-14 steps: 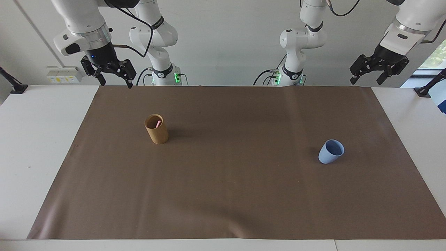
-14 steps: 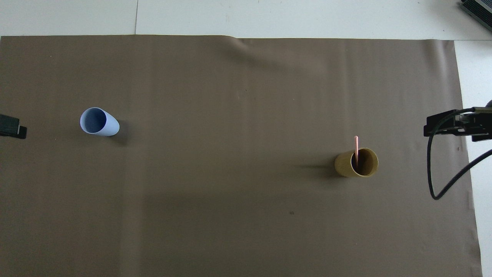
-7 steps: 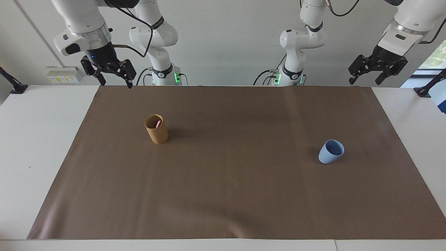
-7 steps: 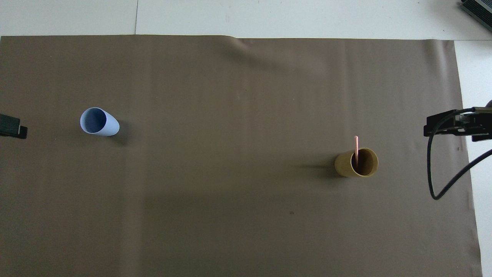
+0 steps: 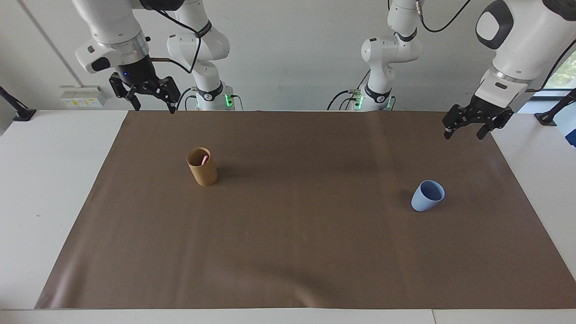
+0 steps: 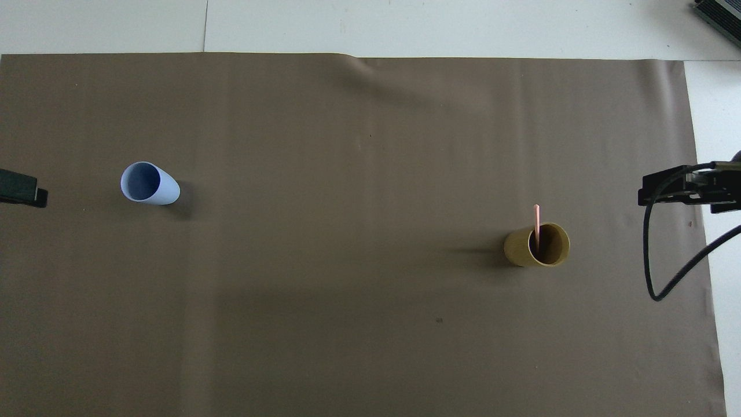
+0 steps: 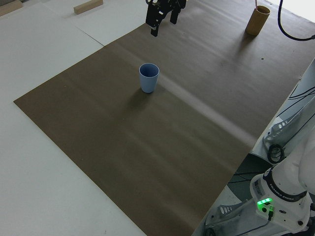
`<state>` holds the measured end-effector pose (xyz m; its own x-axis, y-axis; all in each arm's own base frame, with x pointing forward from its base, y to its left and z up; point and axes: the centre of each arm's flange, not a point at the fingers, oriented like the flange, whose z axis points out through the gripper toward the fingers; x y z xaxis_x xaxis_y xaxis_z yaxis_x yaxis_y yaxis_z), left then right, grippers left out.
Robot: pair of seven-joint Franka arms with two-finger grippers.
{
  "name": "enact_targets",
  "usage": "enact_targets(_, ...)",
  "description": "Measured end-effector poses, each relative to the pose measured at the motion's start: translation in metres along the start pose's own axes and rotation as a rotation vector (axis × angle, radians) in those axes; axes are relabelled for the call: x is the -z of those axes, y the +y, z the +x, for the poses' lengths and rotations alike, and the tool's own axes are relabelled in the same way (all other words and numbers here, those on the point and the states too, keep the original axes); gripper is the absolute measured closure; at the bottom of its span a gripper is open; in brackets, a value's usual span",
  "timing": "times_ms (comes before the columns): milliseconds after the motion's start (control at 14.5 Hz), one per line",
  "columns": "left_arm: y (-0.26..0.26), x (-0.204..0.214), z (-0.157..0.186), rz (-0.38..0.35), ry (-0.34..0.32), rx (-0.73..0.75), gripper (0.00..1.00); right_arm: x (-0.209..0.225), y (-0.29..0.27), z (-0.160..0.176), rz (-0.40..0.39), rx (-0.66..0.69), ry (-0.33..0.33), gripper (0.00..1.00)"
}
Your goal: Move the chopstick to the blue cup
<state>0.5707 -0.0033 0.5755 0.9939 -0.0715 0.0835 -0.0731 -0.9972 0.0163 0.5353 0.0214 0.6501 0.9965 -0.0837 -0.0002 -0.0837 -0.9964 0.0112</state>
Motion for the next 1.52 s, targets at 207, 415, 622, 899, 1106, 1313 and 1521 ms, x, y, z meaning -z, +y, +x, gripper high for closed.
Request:
enact_targets(207, -0.017, -0.045, 0.012, 0.003, 0.011, -0.015, 0.00, -0.010, -0.005, 0.002, 0.045, 0.085, 0.016, 0.00)
enact_targets(415, -0.026, -0.089, 0.032, 0.005, 0.026, -0.026, 0.00, -0.021, -0.014, 0.007, 0.117, 0.189, 0.051, 0.00)
enact_targets(622, -0.028, -0.142, 0.048, 0.002, 0.011, -0.028, 0.00, -0.038, -0.019, 0.010, 0.161, 0.302, 0.078, 0.00)
enact_targets(899, -0.029, -0.189, 0.056, -0.021, -0.009, -0.014, 0.03, -0.074, -0.017, -0.004, 0.148, 0.539, 0.110, 0.00)
enact_targets(1106, -0.026, -0.199, 0.056, -0.042, -0.014, -0.012, 0.14, -0.110, -0.016, -0.024, 0.175, 0.672, 0.146, 0.00)
enact_targets(1313, -0.026, -0.211, 0.050, -0.047, -0.028, -0.022, 0.13, -0.145, -0.030, -0.032, 0.196, 0.761, 0.180, 0.00)
enact_targets(1521, -0.027, -0.214, 0.048, -0.047, -0.036, -0.025, 0.07, -0.169, -0.040, -0.037, 0.188, 0.770, 0.199, 0.00)
